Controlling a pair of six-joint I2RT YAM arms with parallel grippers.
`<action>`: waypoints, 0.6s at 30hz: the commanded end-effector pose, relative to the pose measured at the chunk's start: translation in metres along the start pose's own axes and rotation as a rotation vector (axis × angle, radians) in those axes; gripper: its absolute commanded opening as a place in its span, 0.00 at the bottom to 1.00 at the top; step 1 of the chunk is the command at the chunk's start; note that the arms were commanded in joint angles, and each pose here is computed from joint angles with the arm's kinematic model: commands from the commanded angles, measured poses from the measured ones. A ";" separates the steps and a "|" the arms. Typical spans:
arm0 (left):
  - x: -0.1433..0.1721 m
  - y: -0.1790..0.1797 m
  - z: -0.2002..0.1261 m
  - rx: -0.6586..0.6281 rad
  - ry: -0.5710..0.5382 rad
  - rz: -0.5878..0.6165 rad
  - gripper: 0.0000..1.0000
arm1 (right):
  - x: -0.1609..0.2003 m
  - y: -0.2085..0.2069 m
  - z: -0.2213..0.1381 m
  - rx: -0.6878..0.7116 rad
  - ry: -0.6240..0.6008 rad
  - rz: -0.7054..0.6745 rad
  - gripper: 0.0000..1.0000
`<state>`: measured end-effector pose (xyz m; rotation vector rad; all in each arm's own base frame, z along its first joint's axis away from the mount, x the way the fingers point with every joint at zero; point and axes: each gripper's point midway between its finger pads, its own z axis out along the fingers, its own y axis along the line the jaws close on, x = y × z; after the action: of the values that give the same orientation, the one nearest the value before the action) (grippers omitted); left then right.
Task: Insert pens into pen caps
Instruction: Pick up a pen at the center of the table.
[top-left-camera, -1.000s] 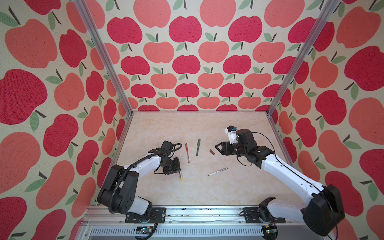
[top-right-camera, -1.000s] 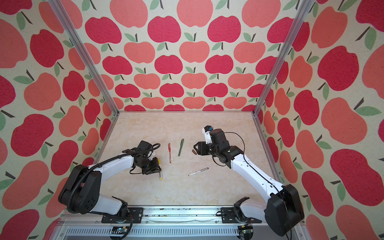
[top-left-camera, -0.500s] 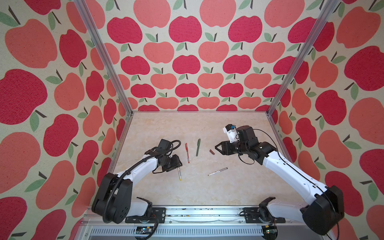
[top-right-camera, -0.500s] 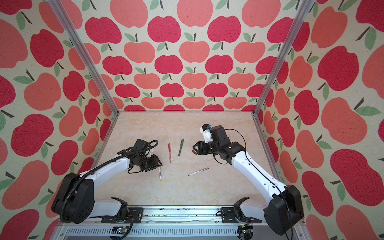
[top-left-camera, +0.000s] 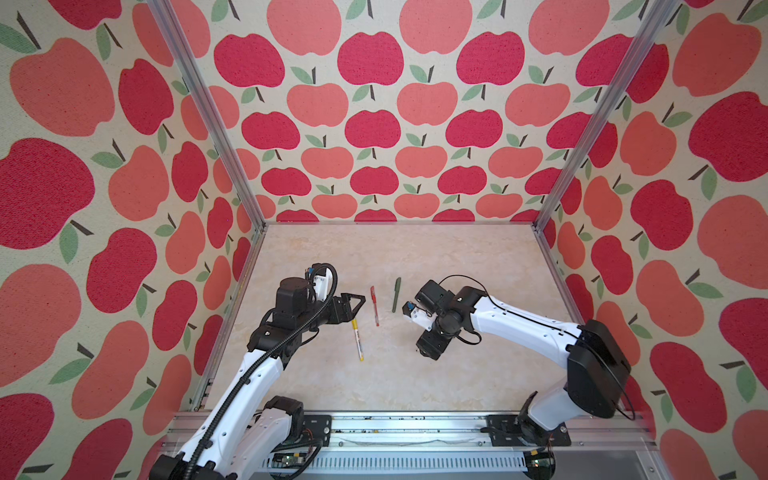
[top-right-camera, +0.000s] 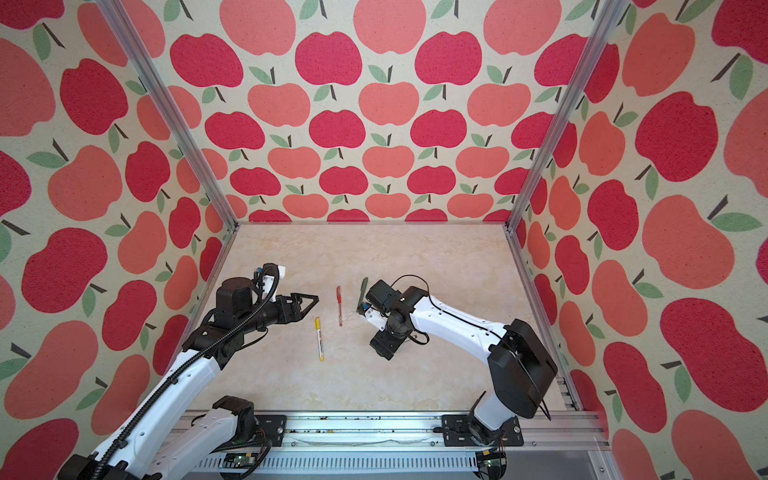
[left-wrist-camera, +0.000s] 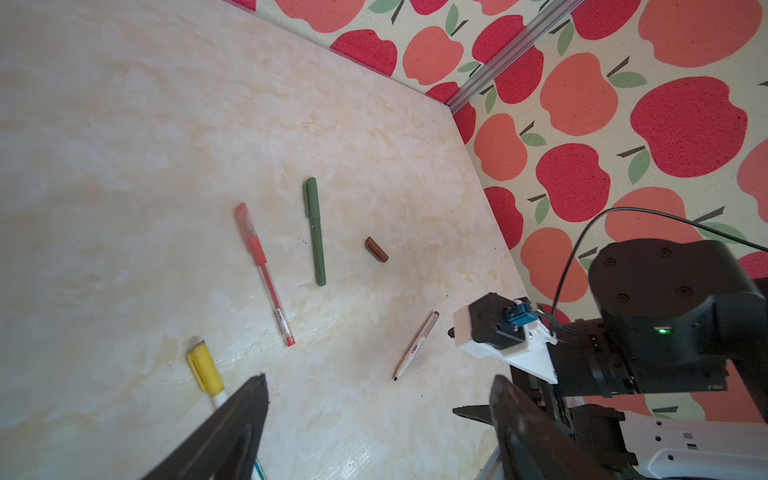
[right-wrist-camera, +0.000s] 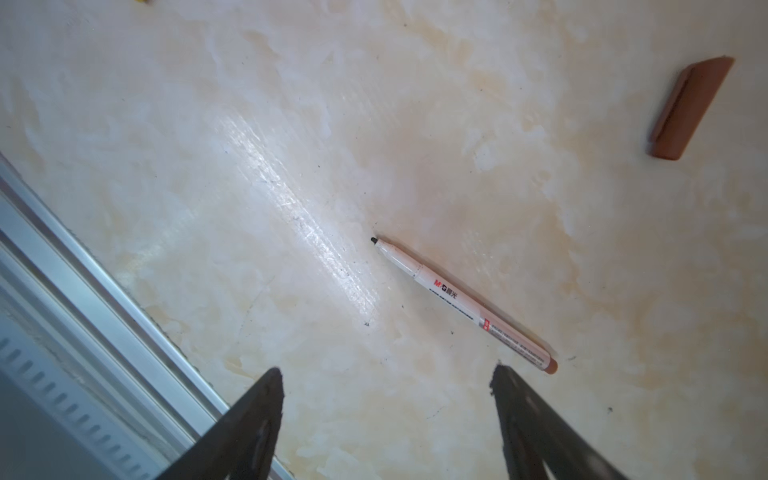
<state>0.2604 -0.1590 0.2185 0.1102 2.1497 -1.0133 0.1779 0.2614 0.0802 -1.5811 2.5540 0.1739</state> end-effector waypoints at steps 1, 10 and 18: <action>-0.006 -0.013 -0.010 0.076 -0.066 0.043 1.00 | 0.001 -0.007 -0.001 0.075 0.062 -0.185 0.82; -0.017 0.012 -0.036 -0.015 -0.220 -0.007 0.99 | 0.015 -0.006 0.008 0.051 0.077 -0.327 0.80; -0.014 0.016 -0.034 -0.028 -0.201 -0.021 1.00 | 0.022 -0.019 0.012 0.081 0.112 -0.274 0.72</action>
<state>0.2545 -0.1237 0.2311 -0.0135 1.9891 -0.9684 0.1882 0.2457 0.0682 -1.9031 2.3477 -0.0102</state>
